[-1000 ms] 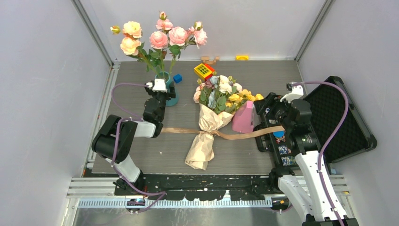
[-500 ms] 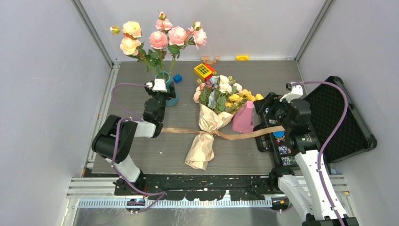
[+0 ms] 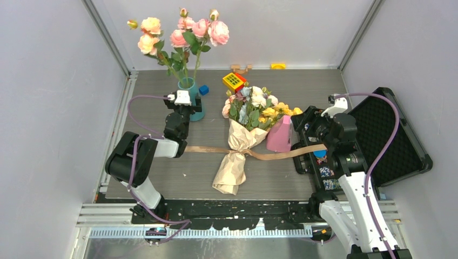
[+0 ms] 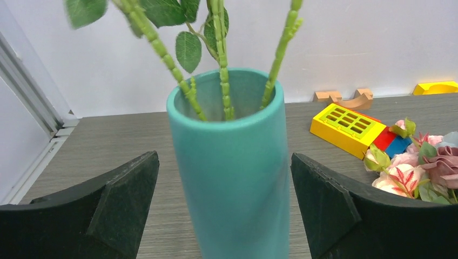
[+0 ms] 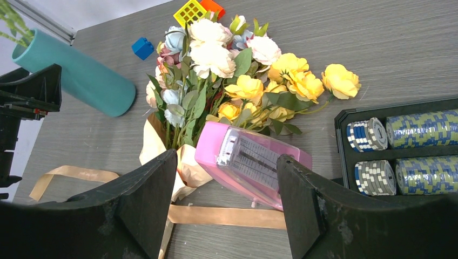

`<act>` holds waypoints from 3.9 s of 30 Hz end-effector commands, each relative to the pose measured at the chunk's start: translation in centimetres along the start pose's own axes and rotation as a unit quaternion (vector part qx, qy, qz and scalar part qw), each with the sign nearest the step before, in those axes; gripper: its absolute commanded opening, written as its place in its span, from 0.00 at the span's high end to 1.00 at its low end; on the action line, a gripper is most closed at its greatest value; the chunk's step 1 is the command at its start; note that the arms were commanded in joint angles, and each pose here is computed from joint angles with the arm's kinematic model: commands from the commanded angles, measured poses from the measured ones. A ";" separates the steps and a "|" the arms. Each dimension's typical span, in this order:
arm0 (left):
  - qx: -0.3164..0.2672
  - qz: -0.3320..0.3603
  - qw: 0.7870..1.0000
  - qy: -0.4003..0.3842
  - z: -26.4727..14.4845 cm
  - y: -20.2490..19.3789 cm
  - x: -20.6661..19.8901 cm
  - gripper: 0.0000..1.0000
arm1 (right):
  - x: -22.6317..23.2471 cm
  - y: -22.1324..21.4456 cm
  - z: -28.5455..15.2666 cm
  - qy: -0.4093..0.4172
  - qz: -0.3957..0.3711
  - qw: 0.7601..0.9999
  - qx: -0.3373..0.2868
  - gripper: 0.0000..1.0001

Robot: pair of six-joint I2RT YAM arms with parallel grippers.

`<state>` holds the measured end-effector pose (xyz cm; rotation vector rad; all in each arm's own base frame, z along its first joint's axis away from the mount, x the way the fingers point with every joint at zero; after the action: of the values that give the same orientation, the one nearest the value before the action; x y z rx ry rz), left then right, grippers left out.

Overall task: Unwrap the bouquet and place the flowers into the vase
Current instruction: Place the vase at the center of the board, then untie the ribbon from the wrapping paper.

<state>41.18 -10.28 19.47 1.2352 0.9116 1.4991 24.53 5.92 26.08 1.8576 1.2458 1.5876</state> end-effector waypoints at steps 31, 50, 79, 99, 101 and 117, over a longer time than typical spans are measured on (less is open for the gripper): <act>0.082 -0.083 0.993 -0.035 -6.9 7.3 3.7 0.00 | 1.7 1.8 -1.4 0.020 0.002 0.999 -0.028 0.19; 0.321 -0.229 0.885 -0.246 -19.9 7.5 -5.7 0.06 | 6.0 0.0 -4.1 0.077 0.049 0.990 0.105 0.28; 0.401 -0.267 0.841 -0.245 -21.6 2.2 -16.4 0.18 | 11.6 -17.3 6.5 0.065 -0.130 0.956 0.253 0.59; 0.420 -0.258 0.837 -0.237 -20.9 -0.5 -18.3 0.35 | 10.5 -19.8 6.3 0.070 -0.137 0.942 0.300 0.60; 0.424 -0.255 0.834 -0.244 -21.2 -0.8 -18.4 0.41 | 10.0 -20.4 6.3 0.066 -0.142 0.938 0.308 0.60; 0.463 -0.220 0.818 -0.261 -23.8 -3.6 -17.7 0.83 | 9.4 -23.0 6.9 0.064 -0.182 0.921 0.338 0.68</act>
<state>20.03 -27.44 7.95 1.7401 1.4458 0.2043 21.70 26.14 11.68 1.7960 2.2356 1.1213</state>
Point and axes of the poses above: each gripper's point midway between its finger pads, its own z axis out along the fingers, its own x axis along the line the jaws close on, y = z × x, the point moved 4 cm from there along -z, back along the fingers, and after that the axes turned 12 degrees about z, right-handed, at the moved point
